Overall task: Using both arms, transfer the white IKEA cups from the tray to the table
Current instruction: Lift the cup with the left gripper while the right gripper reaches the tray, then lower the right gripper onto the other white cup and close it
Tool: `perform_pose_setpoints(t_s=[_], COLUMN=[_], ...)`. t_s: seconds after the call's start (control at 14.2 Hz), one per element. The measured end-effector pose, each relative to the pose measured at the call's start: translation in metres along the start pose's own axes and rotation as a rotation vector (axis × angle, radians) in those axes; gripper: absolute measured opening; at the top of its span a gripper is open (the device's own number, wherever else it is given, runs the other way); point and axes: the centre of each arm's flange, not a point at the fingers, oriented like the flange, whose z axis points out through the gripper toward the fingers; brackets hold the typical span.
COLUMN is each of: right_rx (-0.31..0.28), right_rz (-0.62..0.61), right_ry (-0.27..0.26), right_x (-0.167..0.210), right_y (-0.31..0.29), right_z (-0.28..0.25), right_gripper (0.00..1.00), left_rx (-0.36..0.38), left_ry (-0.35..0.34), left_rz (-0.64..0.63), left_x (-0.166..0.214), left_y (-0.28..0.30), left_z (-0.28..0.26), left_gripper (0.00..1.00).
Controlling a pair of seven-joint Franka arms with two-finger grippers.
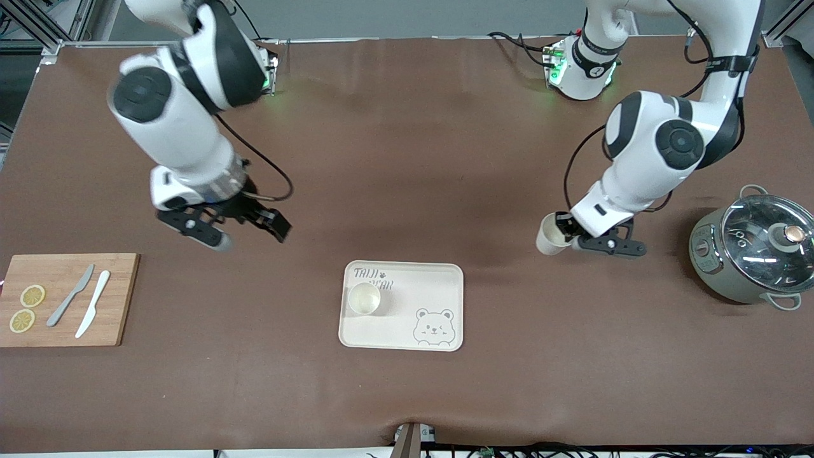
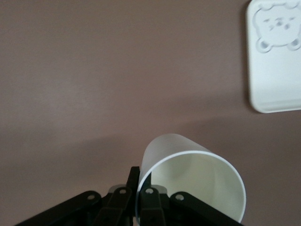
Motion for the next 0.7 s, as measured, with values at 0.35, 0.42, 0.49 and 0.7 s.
perform_pose_setpoints(t_s=[0.35,0.42,0.49,0.7], right_rx=[-0.059,-0.059,-0.058,-0.041], right_rz=[0.101,0.114,0.124,0.141], right_ry=[0.027,0.030,0.033,0.042], right_x=[-0.027,-0.028,-0.027,-0.020], right_y=[-0.053,-0.059,-0.063,-0.069], right_z=[0.075,0.085,0.094,0.117], right_gripper=[1.00,1.00,1.00,1.00], left_rx=[0.018,0.018,0.017,0.013], left_ry=[-0.007,-0.021,-0.037,-0.080], left_rz=[0.053,0.058,0.062,0.070], left_x=[-0.073,-0.085,-0.095,-0.121], left_y=[-0.071,-0.079,-0.086,-0.122], left_z=[0.045,0.051,0.057,0.070], left_gripper=[0.04,0.04,0.04,0.04])
